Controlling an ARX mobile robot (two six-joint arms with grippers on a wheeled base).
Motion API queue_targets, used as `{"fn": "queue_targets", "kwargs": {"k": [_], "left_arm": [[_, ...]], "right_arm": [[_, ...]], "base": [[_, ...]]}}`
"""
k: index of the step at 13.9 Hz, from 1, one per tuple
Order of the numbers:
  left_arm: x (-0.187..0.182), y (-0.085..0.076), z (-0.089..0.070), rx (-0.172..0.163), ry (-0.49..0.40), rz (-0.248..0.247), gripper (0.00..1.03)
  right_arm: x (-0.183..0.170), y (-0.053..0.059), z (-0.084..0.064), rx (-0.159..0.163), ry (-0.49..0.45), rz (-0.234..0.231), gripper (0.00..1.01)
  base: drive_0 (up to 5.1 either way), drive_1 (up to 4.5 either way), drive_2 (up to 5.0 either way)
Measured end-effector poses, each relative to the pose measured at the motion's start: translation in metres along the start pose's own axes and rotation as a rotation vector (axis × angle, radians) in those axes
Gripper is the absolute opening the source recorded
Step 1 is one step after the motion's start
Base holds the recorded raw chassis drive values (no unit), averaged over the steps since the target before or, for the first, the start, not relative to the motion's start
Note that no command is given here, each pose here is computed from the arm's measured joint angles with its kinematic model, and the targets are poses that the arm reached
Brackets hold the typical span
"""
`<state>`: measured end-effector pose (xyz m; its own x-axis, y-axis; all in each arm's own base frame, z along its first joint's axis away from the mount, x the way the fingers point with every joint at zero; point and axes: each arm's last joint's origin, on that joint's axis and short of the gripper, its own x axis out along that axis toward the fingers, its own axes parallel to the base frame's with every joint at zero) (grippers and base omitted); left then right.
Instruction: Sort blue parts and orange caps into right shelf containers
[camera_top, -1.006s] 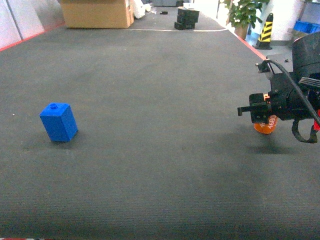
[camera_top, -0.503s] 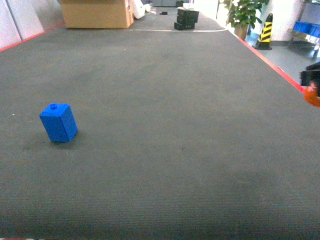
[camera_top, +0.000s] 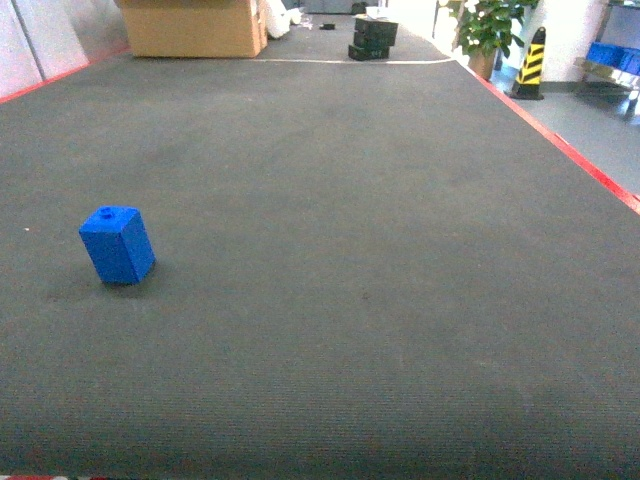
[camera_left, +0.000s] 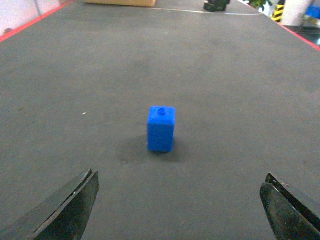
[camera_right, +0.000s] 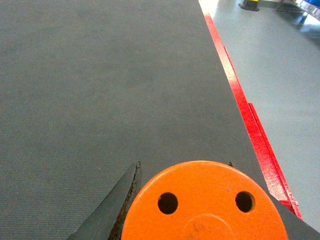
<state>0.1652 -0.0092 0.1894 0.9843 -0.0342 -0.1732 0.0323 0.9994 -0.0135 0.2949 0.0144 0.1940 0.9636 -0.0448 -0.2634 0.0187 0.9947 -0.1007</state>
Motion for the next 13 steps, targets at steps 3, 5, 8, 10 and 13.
{"fn": "queue_targets", "kwargs": {"k": [3,5,8,10,13], "left_arm": [[0.063,-0.008,0.015,0.037,0.046,-0.068,0.98],[0.108,-0.008,0.011,0.049,0.121,-0.079,0.98],[0.152,-0.001,0.005,0.037,0.181,-0.076,0.98],[0.173,0.004,0.002,0.029,0.212,-0.067,0.98],[0.204,0.010,0.004,-0.008,0.244,-0.064,0.98]], "right_arm": [[0.000,0.000,0.000,0.000,0.000,0.000,0.44],[0.000,0.000,0.000,0.000,0.000,0.000,0.44],[0.000,0.000,0.000,0.000,0.000,0.000,0.44],[0.000,0.000,0.000,0.000,0.000,0.000,0.44],[0.000,0.000,0.000,0.000,0.000,0.000,0.43]], "base": [[0.0,0.00,0.0],[0.0,0.00,0.0],[0.0,0.00,0.0],[0.0,0.00,0.0],[0.0,0.00,0.0]]}}
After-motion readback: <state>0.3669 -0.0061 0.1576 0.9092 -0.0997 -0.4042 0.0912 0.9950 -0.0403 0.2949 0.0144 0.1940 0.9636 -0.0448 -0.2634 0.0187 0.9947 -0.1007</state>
